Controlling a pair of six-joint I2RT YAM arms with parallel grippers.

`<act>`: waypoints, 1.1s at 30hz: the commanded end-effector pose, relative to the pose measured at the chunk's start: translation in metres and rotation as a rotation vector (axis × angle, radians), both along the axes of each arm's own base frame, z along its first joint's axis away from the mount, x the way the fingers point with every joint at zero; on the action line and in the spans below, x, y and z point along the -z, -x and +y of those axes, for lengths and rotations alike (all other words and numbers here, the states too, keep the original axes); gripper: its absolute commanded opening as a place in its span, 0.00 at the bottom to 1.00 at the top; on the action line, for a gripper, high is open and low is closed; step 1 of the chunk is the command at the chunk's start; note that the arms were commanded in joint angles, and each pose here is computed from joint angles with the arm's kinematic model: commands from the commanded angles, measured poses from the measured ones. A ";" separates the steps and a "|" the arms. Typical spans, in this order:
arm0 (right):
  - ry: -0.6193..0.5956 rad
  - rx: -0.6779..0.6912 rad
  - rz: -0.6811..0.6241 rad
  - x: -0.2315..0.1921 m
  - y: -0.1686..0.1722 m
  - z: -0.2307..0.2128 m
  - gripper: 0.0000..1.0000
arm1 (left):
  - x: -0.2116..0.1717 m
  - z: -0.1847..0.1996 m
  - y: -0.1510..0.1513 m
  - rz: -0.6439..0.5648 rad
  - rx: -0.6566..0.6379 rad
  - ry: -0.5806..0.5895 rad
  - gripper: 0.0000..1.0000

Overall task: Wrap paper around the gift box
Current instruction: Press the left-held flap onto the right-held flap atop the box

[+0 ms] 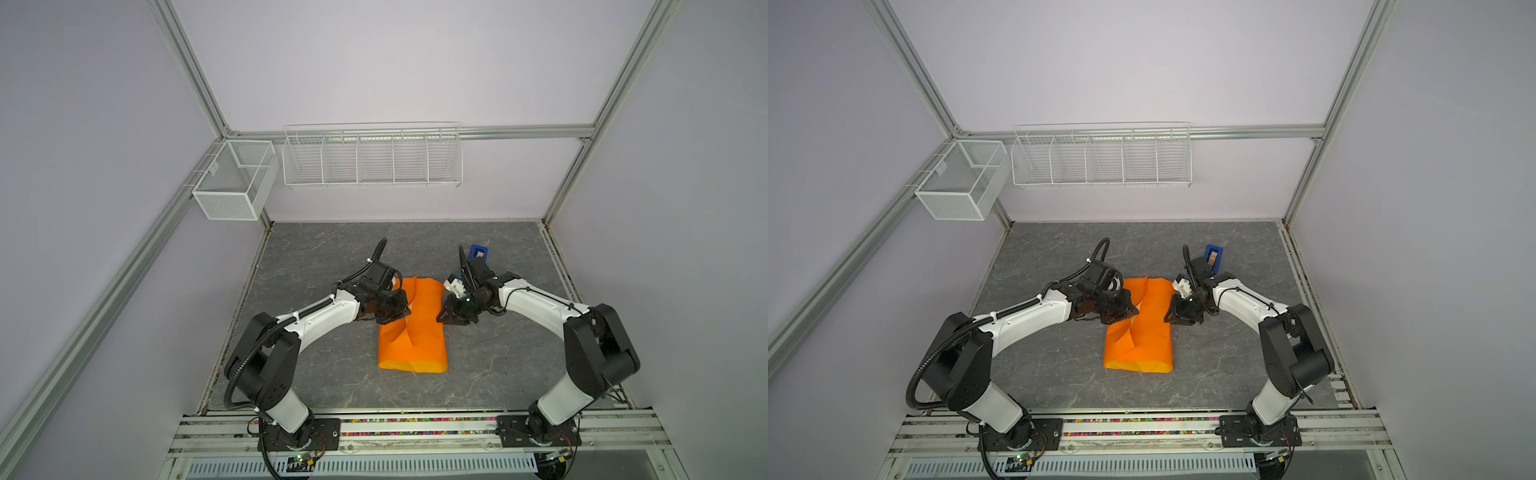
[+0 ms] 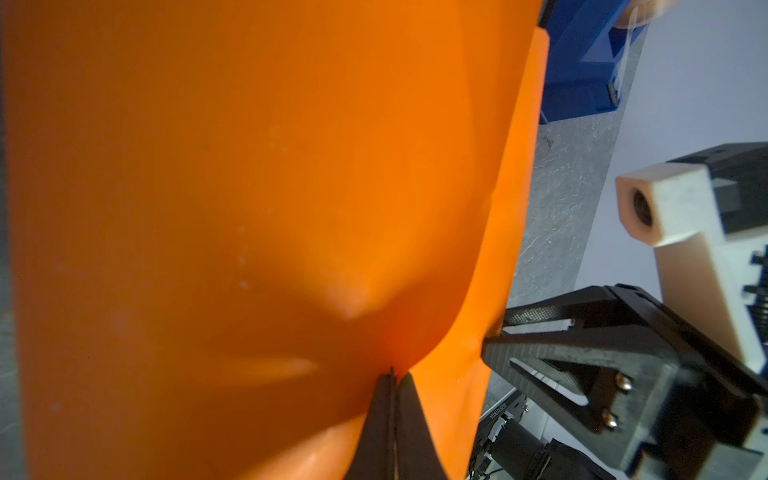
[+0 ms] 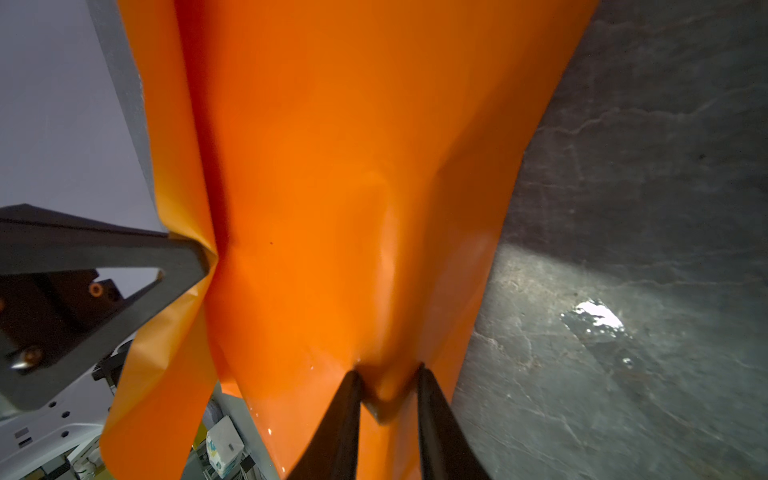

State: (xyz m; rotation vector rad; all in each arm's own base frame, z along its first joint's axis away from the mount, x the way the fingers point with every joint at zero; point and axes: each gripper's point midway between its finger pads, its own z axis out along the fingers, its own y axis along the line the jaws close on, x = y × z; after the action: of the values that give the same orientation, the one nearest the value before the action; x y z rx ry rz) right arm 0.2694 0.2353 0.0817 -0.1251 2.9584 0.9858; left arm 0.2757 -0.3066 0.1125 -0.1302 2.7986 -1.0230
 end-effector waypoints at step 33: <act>0.040 -0.007 0.043 0.022 0.012 0.004 0.26 | -0.019 -0.062 0.008 0.014 0.019 0.066 0.01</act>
State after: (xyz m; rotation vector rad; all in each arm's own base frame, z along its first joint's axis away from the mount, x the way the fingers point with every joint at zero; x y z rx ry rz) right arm 0.2687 0.2435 0.0826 -0.1458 2.9446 1.0007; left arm 0.2618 -0.3549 0.1272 -0.0979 2.8116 -1.0740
